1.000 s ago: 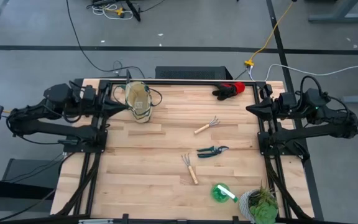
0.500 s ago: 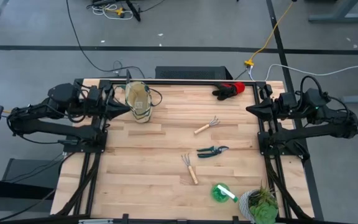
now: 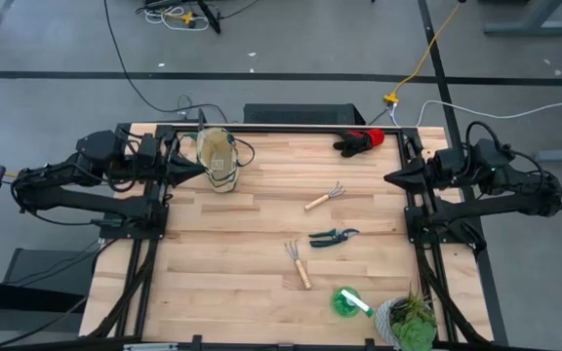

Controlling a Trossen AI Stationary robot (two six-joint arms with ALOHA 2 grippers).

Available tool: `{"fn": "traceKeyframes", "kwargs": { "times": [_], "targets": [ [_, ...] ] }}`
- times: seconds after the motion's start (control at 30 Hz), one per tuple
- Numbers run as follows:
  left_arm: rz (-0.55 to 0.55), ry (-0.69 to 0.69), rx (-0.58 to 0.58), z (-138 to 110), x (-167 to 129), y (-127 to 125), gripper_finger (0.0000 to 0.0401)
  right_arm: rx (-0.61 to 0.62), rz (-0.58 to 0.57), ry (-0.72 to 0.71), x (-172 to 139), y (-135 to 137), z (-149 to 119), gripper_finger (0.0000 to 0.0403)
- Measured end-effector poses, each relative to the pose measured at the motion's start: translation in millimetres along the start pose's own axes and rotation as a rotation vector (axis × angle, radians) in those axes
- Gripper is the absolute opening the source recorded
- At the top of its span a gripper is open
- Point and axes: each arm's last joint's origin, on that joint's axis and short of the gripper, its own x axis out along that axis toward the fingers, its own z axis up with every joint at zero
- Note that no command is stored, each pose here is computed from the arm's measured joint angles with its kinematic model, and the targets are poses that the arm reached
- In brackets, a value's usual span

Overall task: Pick & Place Garden tools in Gardening bag
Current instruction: Put the green spray bottle into the gardening bag

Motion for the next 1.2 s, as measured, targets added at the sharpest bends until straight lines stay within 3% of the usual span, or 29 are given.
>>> {"fn": "traceKeyframes", "kwargs": {
  "times": [0.17,0.37,0.5,1.2],
  "targets": [
    [0.001,-0.001,0.000,0.0,-0.1,0.1,0.0001,-0.014,0.026,0.004,0.9,0.6,-0.4,0.0000],
    [0.001,-0.001,0.002,0.1,-0.1,0.0,0.0001,-0.151,0.075,0.019,3.6,1.5,-2.5,0.0000],
    [0.001,-0.001,0.048,0.1,-0.1,0.0,0.0001,-0.174,0.080,0.035,7.9,0.8,-4.6,0.0000],
    [0.022,-0.021,0.051,1.7,0.0,0.5,0.0002,0.015,0.178,0.035,31.0,2.6,-7.1,0.0000]
  ]
}}
